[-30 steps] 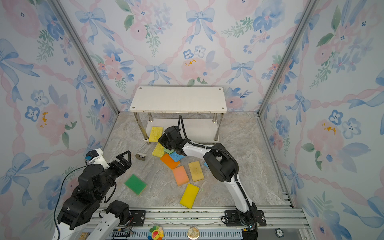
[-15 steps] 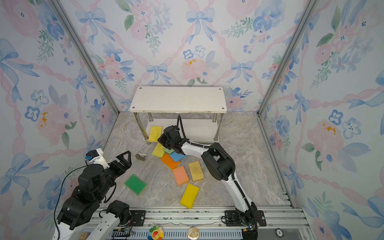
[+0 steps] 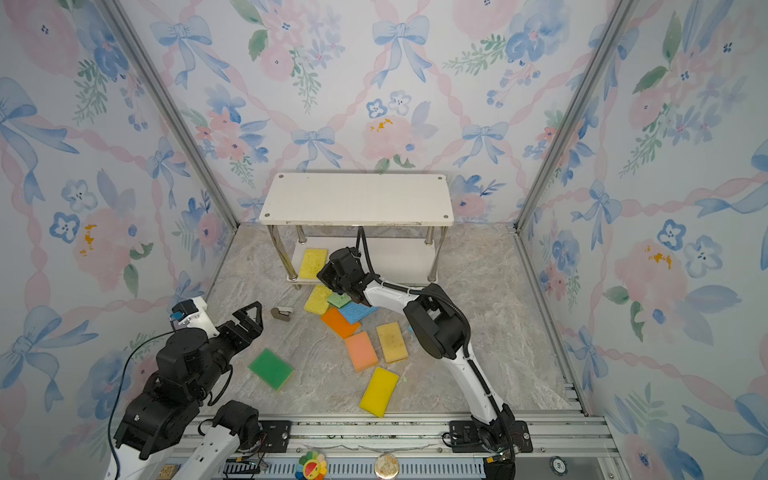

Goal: Place and organize the cleaning sponges onto the shelf
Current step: 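Carry the yellow sponge onto the lower shelf tier while the left arm draws back, then open the right gripper, releasing the yellow sponge on the lower tier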

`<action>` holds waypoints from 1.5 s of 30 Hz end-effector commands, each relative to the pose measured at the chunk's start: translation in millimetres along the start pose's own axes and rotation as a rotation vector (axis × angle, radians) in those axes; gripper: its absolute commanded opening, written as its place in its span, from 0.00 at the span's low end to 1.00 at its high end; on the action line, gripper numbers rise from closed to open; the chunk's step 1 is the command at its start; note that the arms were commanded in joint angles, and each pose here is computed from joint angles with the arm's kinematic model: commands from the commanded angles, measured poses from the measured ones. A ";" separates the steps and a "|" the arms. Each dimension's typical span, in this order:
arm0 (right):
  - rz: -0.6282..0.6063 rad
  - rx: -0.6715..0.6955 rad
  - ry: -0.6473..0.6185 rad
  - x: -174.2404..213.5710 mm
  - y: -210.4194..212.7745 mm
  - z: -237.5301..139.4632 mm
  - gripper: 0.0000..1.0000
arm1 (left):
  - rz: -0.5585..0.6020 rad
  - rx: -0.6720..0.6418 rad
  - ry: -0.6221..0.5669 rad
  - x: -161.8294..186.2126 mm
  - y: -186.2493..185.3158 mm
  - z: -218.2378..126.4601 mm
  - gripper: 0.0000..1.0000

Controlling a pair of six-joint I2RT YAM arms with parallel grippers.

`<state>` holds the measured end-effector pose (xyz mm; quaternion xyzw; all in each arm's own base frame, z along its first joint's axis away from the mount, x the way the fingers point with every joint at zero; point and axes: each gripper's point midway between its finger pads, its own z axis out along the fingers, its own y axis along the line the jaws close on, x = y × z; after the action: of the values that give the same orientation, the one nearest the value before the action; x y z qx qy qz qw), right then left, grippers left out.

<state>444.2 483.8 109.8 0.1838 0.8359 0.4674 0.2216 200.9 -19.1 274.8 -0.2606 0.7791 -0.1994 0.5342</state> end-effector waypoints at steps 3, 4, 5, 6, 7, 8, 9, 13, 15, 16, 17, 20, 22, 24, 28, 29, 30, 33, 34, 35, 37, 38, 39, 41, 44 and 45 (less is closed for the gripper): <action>-0.003 0.018 0.006 -2.1 -7.5 9.0 0.04 | 0.033 -0.028 0.005 1.6 5.4 1.7 0.98; -0.001 0.016 0.009 -1.1 -7.4 9.3 0.05 | 0.034 -0.028 0.005 1.4 5.3 1.6 0.98; 0.003 0.018 0.013 -0.4 -9.0 10.1 0.07 | 0.034 -0.026 0.005 1.2 4.9 1.4 0.98; 0.003 0.020 0.015 0.6 -10.4 10.6 0.08 | 0.036 -0.027 0.003 1.0 5.0 1.3 0.98; 0.003 0.022 0.017 1.1 -11.1 10.7 0.08 | 0.038 -0.026 0.003 1.0 4.9 1.1 0.98; 0.004 0.023 0.016 1.6 -11.6 10.8 0.09 | 0.039 -0.027 0.003 0.8 5.1 1.0 0.98; 0.003 0.022 0.018 2.5 -11.1 10.9 0.12 | 0.041 -0.027 0.001 0.4 5.0 0.8 0.98; 0.004 0.025 0.019 2.6 -11.7 10.0 0.25 | 0.046 -0.026 -0.001 -0.5 4.5 0.4 0.98; 0.001 0.029 0.016 2.1 -12.3 8.6 0.31 | 0.046 -0.027 -0.001 -0.6 4.5 0.3 0.98; 0.001 0.031 0.016 2.6 -12.4 8.3 0.35 | 0.049 -0.027 0.001 -0.3 4.5 0.7 0.98; 0.000 0.031 0.016 2.1 -11.9 7.4 0.38 | 0.048 -0.026 -0.002 -1.3 4.0 0.1 0.98; -0.004 0.035 0.015 2.2 -12.3 4.1 0.45 | 0.049 -0.028 -0.004 -1.8 4.1 0.2 0.98; -0.009 0.040 0.009 1.4 -11.5 -0.1 0.51 | 0.045 -0.027 -0.006 -2.2 4.0 -0.3 0.98; -0.015 0.048 0.003 1.2 -12.1 -4.8 0.57 | 0.044 -0.027 -0.004 -1.7 4.0 0.1 0.98; -0.026 0.044 -0.016 0.0 -8.6 -20.4 0.62 | 0.047 -0.025 -0.013 -5.3 2.3 -1.8 0.98; -0.027 0.034 -0.019 -0.3 -5.7 -25.0 0.63 | 0.048 -0.023 -0.016 -6.8 1.3 -2.4 0.98; -0.030 0.022 -0.022 -0.7 -2.4 -30.3 0.64 | 0.050 -0.022 -0.018 -8.1 0.5 -2.8 0.98; -0.044 0.003 -0.024 -3.0 5.6 -46.8 0.67 | 0.053 -0.019 -0.019 -9.4 -1.1 -3.4 0.98; -0.049 0.004 -0.023 -2.0 6.9 -53.0 0.68 | 0.052 -0.018 -0.016 -8.6 -1.2 -3.1 0.98; -0.051 0.006 -0.021 -1.4 8.3 -58.7 0.68 | 0.050 -0.017 -0.014 -8.0 -1.3 -2.8 0.98; -0.060 0.030 -0.004 4.6 5.2 -70.8 0.69 | 0.049 -0.017 -0.003 -5.6 -1.3 -0.5 0.98; -0.067 0.046 0.004 7.9 3.4 -77.2 0.69 | 0.050 -0.015 0.005 -3.9 -2.2 1.2 0.98; -0.077 0.071 0.015 13.0 -0.8 -84.7 0.69 | 0.053 -0.011 0.019 -1.1 -3.5 4.2 0.98; -0.103 0.121 0.037 21.7 -10.1 -99.8 0.70 | 0.057 0.008 0.049 4.5 -8.9 11.1 0.98; -0.179 0.216 0.054 27.3 -26.3 -133.6 0.70 | 0.063 0.041 0.115 15.8 -20.2 25.2 0.98; -0.207 0.264 0.063 28.2 -35.1 -147.5 0.70 | 0.063 0.049 0.139 20.1 -23.5 30.5 0.98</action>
<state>363.2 408.0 147.8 0.1425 0.8777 0.4020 0.2187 218.2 -36.2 266.2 -0.2317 0.8077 -0.1990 0.5044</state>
